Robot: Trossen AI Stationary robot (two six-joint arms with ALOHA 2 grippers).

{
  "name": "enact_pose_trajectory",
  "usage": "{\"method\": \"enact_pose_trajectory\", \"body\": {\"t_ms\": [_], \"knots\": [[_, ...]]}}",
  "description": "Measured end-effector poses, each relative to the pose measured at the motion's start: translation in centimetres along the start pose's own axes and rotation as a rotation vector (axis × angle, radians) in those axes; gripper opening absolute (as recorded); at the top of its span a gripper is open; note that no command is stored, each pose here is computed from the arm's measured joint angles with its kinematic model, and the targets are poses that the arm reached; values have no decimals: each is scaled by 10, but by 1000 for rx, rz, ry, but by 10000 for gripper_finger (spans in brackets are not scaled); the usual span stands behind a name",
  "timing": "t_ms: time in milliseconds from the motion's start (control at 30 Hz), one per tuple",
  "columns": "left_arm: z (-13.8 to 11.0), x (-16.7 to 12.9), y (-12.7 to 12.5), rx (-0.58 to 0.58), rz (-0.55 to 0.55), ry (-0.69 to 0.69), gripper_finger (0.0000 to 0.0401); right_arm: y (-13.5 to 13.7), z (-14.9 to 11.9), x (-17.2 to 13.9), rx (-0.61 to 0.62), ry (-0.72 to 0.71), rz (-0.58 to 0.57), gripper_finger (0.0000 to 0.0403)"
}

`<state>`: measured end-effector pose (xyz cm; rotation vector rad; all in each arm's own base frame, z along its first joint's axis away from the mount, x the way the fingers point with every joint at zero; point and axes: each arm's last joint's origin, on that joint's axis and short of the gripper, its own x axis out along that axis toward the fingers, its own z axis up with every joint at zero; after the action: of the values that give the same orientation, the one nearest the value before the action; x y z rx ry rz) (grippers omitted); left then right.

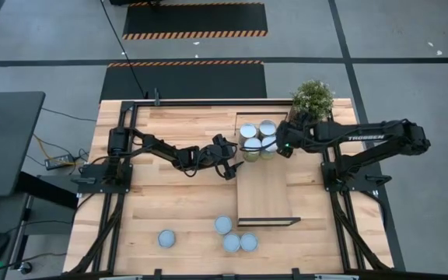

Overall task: Pick and place cans onto a shelf
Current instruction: Adjust the canned oranges and carrots on the shelf

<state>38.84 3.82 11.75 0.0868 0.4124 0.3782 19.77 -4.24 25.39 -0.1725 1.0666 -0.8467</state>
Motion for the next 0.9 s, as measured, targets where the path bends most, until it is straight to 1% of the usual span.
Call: {"method": "enact_pose_trajectory", "body": {"t_ms": [200, 367, 533, 767, 900], "knots": [[0, 0, 0, -1, -1, 0, 377, 7, -4, -11, 49, 70, 137, 373], [0, 0, -1, -5, -26, -1, 377, 18, -9, -13, 56, 113, 161, 373], [0, 0, -1, -3, -26, -1, 377, 35, -9, -19, 64, 29, 223, 373], [0, 0, -1, -2, -26, -1, 377, 46, -10, -19, 69, -78, 189, 373], [0, 0, -1, -2, -26, -1, 377, 50, -11, -14, 59, -111, 181, 373]]}}
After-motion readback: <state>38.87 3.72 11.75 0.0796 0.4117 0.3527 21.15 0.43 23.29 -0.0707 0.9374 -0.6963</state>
